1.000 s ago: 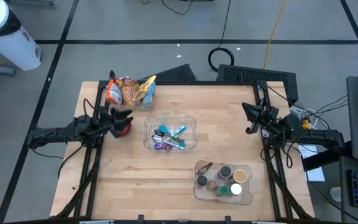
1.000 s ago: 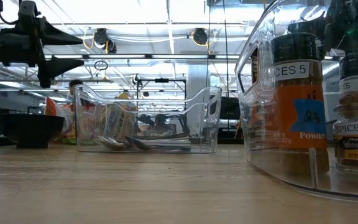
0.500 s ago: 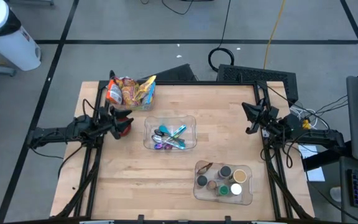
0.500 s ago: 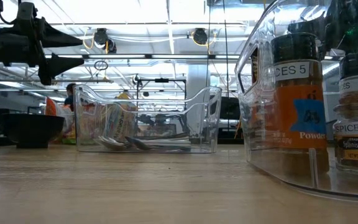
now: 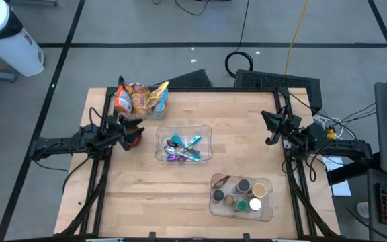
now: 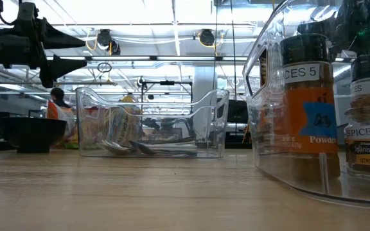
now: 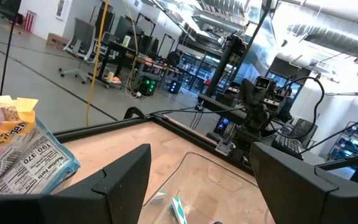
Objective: Pick & Place Food Item
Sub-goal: Return to Home Position
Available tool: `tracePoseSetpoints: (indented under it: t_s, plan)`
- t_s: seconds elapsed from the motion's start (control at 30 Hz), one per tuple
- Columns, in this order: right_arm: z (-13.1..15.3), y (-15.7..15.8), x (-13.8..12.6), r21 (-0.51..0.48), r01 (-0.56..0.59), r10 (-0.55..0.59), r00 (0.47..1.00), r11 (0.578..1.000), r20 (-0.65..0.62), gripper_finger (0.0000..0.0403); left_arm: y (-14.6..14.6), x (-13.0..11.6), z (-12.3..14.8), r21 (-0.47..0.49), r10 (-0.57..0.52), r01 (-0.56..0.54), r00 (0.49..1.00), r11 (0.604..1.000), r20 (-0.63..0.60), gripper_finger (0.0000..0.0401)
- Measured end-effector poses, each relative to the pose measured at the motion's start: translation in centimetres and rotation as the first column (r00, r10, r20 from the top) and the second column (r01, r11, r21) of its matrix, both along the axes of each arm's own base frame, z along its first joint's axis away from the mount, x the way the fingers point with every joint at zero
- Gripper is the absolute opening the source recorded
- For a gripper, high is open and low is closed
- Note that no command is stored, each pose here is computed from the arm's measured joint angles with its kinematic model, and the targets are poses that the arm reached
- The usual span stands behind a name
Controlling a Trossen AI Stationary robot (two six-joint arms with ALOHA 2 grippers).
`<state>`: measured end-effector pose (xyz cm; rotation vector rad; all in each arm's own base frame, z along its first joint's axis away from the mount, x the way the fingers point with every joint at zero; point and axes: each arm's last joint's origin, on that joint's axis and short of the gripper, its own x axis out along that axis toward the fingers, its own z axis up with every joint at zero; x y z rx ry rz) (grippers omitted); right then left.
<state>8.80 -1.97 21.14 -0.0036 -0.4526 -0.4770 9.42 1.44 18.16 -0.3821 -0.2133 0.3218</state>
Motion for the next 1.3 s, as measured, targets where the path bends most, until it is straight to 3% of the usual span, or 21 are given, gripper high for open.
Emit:
tracePoseSetpoints:
  t_s: [0.47,0.63,0.77,1.3]
  plan:
    - [-0.7,0.0,0.3,0.008,0.000,0.001,0.997,1.000,-0.082,0.0000,0.0,0.0,0.0,-0.001,-0.001,0.001,1.000,1.000,0.001,0.0283]
    - [-2.2,-0.1,0.8,0.024,0.000,0.006,0.969,1.000,-0.246,0.0000,0.0,0.0,0.0,-0.001,-0.001,0.001,1.000,1.000,0.001,0.0283]
    - [-2.7,-0.1,0.9,0.030,0.003,0.006,0.955,1.000,-0.296,0.0000,0.0,0.0,0.0,-0.001,-0.001,0.001,1.000,1.000,0.001,0.0283]
    - [-2.4,-0.1,0.7,0.027,0.003,0.004,0.964,1.000,-0.264,0.0000,0.0,0.0,0.0,-0.001,-0.001,0.001,1.000,1.000,0.001,0.0283]
